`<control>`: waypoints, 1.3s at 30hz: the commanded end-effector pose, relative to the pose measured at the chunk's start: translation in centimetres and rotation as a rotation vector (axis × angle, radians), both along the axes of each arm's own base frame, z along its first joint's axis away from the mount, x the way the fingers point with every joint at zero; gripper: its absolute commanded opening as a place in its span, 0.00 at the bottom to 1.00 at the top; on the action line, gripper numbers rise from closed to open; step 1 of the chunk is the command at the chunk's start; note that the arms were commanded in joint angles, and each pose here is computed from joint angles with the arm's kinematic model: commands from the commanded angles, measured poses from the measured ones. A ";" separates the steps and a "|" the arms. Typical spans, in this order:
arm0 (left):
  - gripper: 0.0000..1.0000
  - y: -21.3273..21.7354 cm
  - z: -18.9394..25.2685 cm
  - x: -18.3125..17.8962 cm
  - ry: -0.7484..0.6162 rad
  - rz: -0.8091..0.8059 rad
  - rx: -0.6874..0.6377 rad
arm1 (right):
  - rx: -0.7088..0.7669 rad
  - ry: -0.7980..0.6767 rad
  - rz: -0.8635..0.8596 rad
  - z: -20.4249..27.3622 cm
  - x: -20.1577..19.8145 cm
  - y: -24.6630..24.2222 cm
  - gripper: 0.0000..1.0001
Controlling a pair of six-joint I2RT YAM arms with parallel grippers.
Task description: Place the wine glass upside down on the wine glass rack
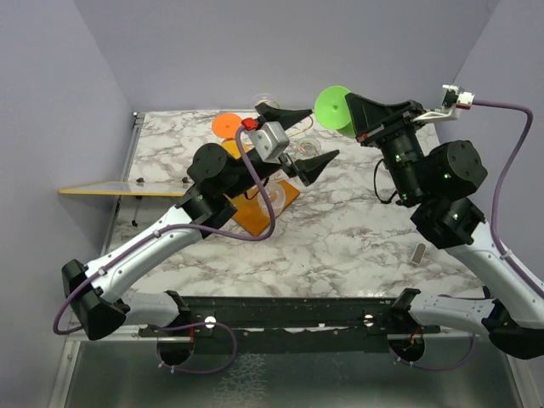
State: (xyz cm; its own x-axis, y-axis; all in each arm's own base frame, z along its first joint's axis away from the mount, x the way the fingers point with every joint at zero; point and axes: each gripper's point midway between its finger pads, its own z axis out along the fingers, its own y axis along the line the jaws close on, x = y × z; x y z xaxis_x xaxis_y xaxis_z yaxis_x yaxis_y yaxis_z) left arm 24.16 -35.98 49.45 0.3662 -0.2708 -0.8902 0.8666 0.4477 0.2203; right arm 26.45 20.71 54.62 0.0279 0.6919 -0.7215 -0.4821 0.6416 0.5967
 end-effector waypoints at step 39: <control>0.99 18.5 1.1 -5.3 0.302 0.342 -0.340 | -0.249 0.063 0.316 -9.8 13.3 13.1 0.01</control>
State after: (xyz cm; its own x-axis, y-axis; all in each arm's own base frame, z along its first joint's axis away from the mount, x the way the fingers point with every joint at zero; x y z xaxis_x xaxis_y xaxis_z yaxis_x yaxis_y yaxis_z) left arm 18.46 -17.58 51.01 0.2250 -0.4810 -0.8473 0.6806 0.6999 -0.2166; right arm 40.58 33.11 45.49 -0.1196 0.4574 -0.8812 -0.6398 0.6432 0.4207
